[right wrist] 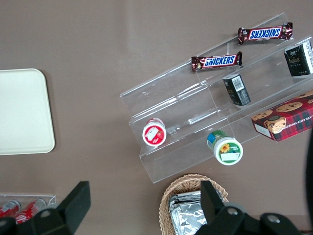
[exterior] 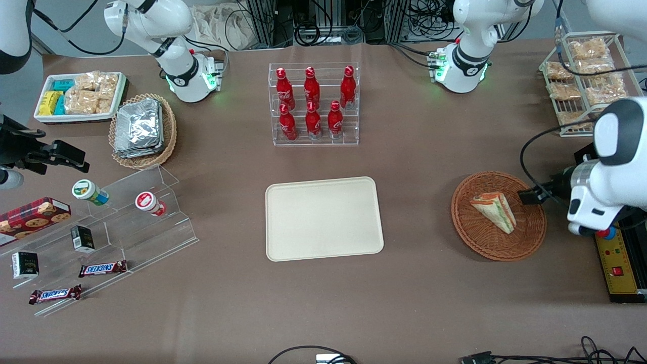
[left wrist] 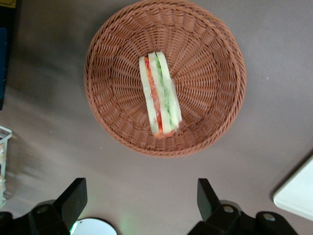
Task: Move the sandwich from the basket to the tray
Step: 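Lower the open left gripper over the wrapped sandwich in the basket, then close the left gripper on the wrapped sandwich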
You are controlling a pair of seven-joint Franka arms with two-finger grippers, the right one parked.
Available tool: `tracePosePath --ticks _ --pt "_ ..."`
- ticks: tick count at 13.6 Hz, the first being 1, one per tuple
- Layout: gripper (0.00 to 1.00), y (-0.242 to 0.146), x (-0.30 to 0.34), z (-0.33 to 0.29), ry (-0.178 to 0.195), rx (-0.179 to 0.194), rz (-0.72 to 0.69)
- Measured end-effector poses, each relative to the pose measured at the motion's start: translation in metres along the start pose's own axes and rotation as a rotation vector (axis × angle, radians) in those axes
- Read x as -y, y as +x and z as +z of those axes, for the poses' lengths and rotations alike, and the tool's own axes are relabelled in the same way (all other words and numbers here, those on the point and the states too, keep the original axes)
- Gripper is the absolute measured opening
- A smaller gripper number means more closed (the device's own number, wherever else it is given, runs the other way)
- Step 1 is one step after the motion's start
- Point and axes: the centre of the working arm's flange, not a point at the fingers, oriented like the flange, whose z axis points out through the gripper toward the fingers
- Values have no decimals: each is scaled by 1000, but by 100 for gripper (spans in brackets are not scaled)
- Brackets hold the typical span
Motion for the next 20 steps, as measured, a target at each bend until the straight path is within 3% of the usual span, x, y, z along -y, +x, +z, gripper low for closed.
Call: tracePosePath --ticks 10,20 --pt "100 68 -20 128 -4 55 -102" --pt "100 57 -20 201 5 85 -132"
